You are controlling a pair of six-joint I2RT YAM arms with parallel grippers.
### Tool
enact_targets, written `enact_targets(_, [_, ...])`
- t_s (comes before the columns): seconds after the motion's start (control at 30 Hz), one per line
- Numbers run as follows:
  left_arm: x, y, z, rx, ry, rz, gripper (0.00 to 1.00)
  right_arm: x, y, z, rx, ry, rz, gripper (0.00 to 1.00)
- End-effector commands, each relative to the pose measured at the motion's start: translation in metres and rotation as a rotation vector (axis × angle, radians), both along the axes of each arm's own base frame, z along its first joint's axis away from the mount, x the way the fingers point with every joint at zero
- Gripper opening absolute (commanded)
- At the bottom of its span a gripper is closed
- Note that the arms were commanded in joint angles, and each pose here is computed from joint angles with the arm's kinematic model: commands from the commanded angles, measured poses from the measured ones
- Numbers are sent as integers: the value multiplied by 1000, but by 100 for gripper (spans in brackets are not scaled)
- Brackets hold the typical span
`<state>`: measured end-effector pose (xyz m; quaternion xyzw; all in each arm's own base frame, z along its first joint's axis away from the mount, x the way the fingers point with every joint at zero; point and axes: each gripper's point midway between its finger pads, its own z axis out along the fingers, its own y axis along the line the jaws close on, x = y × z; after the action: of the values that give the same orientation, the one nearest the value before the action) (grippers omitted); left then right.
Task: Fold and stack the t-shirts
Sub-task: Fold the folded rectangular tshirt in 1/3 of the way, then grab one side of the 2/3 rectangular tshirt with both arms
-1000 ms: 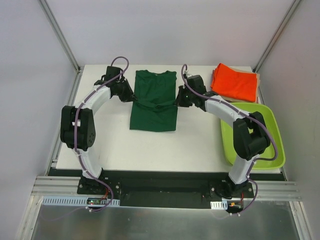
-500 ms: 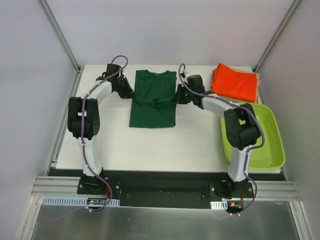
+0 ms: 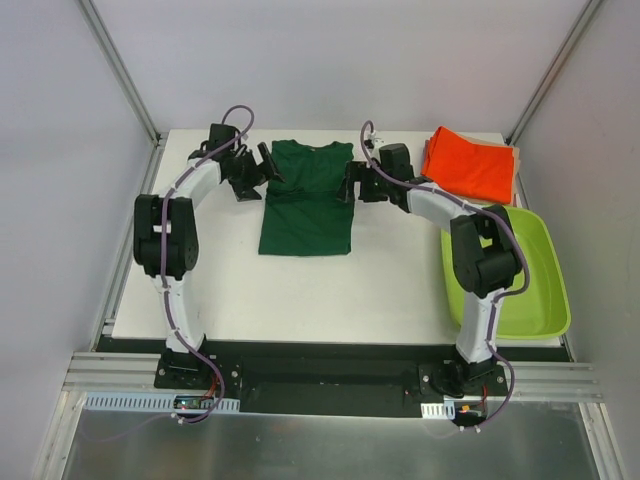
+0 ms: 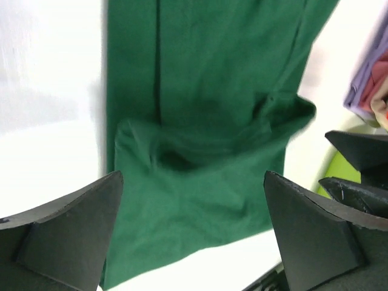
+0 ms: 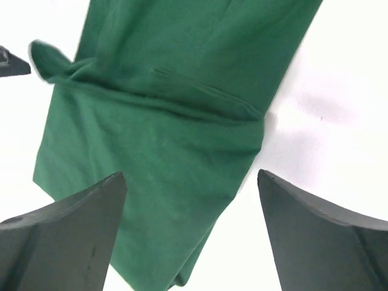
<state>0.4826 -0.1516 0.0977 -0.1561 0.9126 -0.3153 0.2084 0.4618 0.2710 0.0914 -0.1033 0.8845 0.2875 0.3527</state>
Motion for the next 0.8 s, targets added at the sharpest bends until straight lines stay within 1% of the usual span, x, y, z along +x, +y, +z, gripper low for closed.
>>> enact_targets(0.0, [-27, 6, 64, -8, -125, -14, 99, -20, 0, 68, 44, -121, 41, 96])
enact_targets(0.13, [-71, 25, 51, 66, -85, 67, 99, -54, 10, 62, 27, -92, 101, 96])
enact_targets(0.17, [-86, 30, 41, 84, -61, 78, 99, -64, 14, 59, 27, -84, 120, 96])
enact_targets(0.27, [-117, 37, 32, 112, -44, 95, 99, -94, 23, 50, 12, -64, 161, 96])
enact_targets(0.33, [-137, 39, 18, 112, -4, 101, 99, -116, 34, 44, 2, -86, 242, 96])
enact_targets(0.4, [-149, 42, 8, 122, 19, 112, 99, -136, 51, 44, 11, -91, 336, 96])
enact_targets(0.57, [-161, 42, -8, 122, 62, 114, 99, -152, 75, 35, 45, -42, 409, 96])
enact_targets(0.63, [-162, 42, -12, 122, 75, 115, 99, -148, 76, 17, 27, -21, 401, 96])
enact_targets(0.77, [-160, 39, -18, 109, 102, 102, 99, -150, 65, -21, -28, 83, 368, 96])
